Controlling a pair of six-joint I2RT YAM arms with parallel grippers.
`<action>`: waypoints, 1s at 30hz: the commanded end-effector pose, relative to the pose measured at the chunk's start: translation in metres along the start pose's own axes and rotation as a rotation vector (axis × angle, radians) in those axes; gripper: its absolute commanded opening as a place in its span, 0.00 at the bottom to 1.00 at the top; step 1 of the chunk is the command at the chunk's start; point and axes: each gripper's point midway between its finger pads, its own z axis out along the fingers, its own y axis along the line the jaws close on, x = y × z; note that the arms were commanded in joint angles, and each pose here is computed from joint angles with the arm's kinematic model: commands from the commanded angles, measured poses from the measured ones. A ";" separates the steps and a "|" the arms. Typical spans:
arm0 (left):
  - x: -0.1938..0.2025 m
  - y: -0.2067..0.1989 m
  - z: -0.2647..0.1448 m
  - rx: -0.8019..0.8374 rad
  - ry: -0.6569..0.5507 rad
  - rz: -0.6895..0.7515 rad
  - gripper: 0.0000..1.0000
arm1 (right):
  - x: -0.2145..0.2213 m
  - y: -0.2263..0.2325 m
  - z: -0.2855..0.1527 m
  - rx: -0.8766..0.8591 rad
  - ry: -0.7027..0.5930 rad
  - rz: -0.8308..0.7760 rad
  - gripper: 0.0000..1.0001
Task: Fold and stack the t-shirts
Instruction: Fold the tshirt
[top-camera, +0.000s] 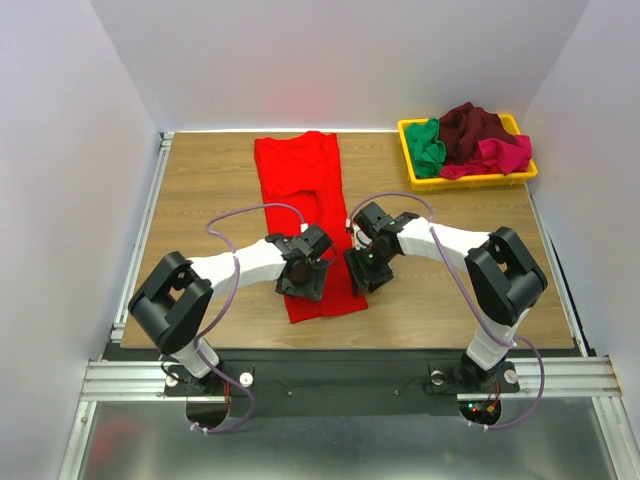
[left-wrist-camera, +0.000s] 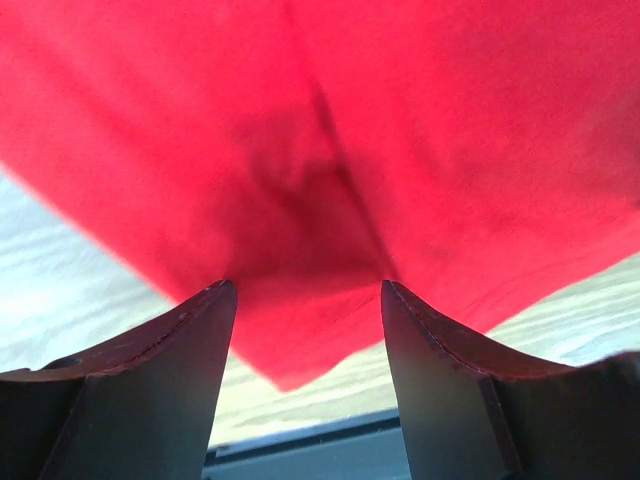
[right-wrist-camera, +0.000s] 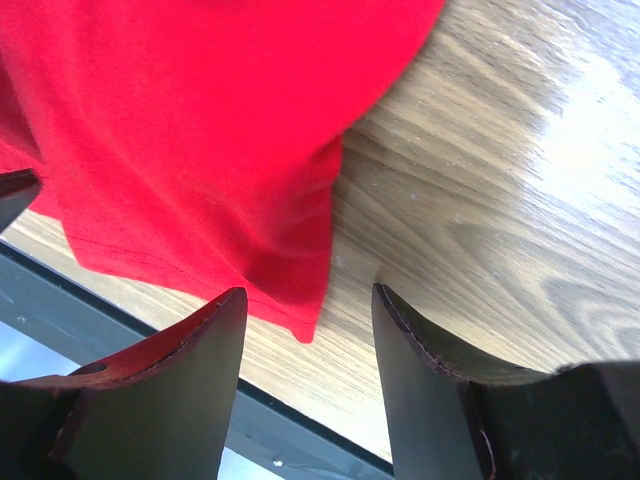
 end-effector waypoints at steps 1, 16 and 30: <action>0.002 0.011 -0.025 -0.023 -0.053 -0.062 0.72 | -0.018 0.016 -0.004 -0.057 -0.055 -0.040 0.59; 0.038 0.017 -0.040 0.092 -0.090 -0.296 0.75 | -0.002 0.025 0.029 -0.018 0.002 -0.108 0.55; 0.059 0.030 -0.025 0.061 -0.078 -0.366 0.75 | -0.001 0.021 0.034 0.036 0.005 -0.122 0.00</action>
